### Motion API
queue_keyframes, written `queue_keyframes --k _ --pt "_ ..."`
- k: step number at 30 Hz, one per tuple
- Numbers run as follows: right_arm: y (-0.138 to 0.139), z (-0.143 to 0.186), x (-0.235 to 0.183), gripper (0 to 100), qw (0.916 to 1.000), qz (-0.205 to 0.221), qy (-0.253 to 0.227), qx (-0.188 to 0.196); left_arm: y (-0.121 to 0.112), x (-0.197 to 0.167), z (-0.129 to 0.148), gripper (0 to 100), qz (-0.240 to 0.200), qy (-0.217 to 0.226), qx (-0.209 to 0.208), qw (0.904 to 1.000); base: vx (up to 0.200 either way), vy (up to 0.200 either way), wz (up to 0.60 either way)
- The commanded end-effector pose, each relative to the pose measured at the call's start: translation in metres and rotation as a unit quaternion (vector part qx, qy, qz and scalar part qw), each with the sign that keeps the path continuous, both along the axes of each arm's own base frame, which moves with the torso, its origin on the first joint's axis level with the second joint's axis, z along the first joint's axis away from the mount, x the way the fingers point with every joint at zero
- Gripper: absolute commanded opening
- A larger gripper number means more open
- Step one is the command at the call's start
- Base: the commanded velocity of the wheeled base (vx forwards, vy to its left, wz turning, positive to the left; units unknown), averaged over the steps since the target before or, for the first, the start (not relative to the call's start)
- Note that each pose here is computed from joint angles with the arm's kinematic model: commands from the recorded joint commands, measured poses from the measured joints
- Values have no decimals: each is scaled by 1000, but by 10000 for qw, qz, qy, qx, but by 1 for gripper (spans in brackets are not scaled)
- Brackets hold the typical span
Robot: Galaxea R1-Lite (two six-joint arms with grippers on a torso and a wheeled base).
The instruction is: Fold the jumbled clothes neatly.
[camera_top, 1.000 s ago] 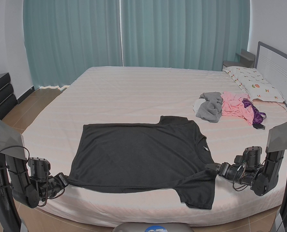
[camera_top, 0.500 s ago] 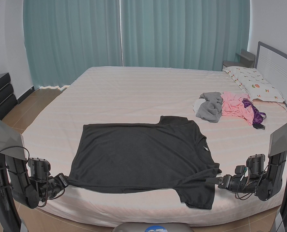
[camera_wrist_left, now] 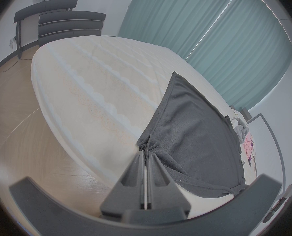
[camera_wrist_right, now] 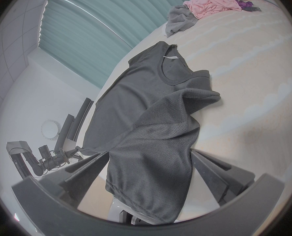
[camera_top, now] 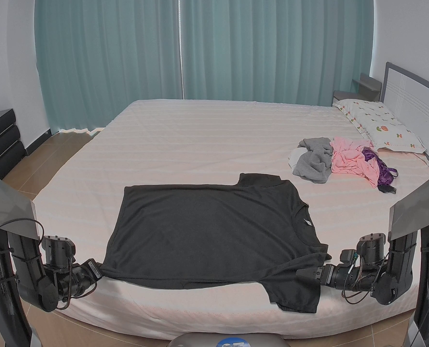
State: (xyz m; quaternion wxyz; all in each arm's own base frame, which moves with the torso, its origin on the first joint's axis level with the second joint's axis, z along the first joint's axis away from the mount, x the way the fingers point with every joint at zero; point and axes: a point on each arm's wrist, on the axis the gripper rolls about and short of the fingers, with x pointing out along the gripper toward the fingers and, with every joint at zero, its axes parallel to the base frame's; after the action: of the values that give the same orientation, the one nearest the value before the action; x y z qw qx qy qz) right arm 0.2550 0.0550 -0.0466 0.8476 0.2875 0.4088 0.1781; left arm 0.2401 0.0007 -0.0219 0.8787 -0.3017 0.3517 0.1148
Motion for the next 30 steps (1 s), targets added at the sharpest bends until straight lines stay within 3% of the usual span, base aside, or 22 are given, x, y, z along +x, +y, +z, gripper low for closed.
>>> queue_keyframes --k 1,10,21,22,30 --pt "-2 -4 -2 100 9999 -46 105 -35 0 0 0 0 3 0 -3 10000 0 0 0" --pt "-7 -4 -4 100 9992 -301 84 -264 0 0 0 0 3 0 -3 10000 0 0 0" --pt "-6 -10 -3 100 9989 -318 159 -294 0 0 0 0 -5 0 -3 10000 0 0 0" --pt "-6 -10 -2 0 9989 -325 136 -295 0 0 0 0 -5 0 -3 10000 0 0 0" --pt "-9 -9 -3 0 9979 -498 93 -411 0 0 0 0 -5 -8 -3 10000 0 0 0"
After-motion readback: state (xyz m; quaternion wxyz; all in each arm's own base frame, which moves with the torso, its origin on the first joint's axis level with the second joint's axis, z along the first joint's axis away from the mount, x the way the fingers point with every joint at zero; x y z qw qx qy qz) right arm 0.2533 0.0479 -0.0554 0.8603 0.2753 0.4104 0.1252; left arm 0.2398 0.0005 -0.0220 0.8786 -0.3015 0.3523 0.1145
